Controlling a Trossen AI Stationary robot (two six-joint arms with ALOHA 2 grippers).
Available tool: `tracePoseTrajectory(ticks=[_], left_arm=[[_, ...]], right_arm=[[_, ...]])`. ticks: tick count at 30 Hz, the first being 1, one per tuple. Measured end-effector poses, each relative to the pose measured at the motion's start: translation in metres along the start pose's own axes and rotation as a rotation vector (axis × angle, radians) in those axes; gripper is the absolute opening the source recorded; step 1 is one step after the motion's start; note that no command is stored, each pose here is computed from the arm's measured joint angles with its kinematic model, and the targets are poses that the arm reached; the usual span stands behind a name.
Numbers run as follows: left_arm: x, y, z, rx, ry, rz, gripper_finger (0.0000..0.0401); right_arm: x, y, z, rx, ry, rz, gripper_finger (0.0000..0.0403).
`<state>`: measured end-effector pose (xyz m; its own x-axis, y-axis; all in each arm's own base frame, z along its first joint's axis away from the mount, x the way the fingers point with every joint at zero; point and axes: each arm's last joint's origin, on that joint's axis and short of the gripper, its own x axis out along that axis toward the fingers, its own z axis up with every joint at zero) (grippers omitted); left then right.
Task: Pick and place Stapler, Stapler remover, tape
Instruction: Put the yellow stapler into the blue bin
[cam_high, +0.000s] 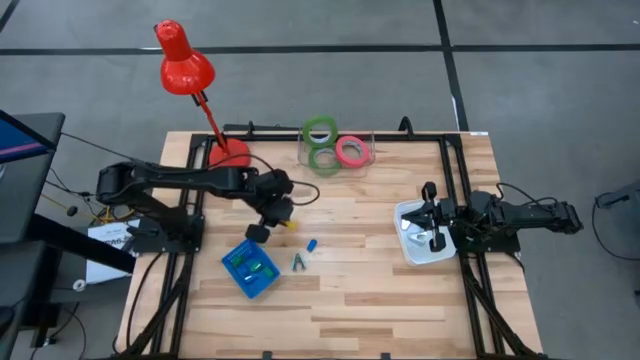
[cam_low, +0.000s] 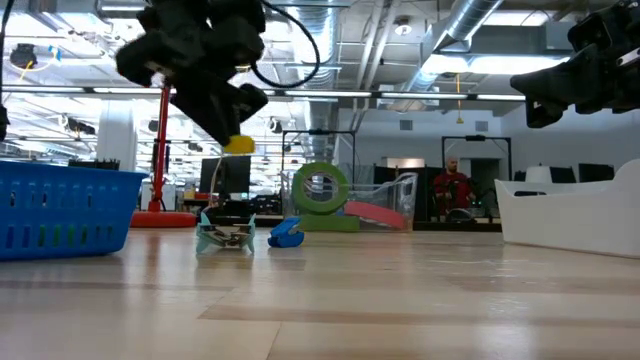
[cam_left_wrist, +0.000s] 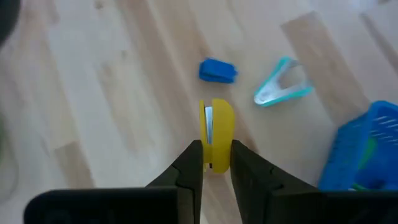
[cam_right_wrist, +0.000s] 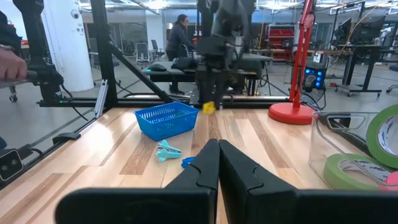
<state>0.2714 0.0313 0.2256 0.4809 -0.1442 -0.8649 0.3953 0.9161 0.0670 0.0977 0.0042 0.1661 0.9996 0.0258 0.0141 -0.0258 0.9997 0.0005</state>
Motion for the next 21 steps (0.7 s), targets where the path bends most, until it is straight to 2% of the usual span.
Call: tracePoseTrajectory(ticks=[11,17,21], left_arm=[[-0.015,-0.032,0.003,0.088,0.038,-0.074,0.0056],[-0.021,-0.047,0.006,0.132,0.026,-0.099,0.0056],[-0.024,-0.059,0.010,0.173,-0.003,-0.158,0.0056]], right_arm=[[0.000,0.000,0.000,0.000,0.000,0.000,0.0000],[0.000,0.000,0.000,0.000,0.000,0.000,0.0000],[0.000,0.000,0.000,0.000,0.000,0.000,0.0000]])
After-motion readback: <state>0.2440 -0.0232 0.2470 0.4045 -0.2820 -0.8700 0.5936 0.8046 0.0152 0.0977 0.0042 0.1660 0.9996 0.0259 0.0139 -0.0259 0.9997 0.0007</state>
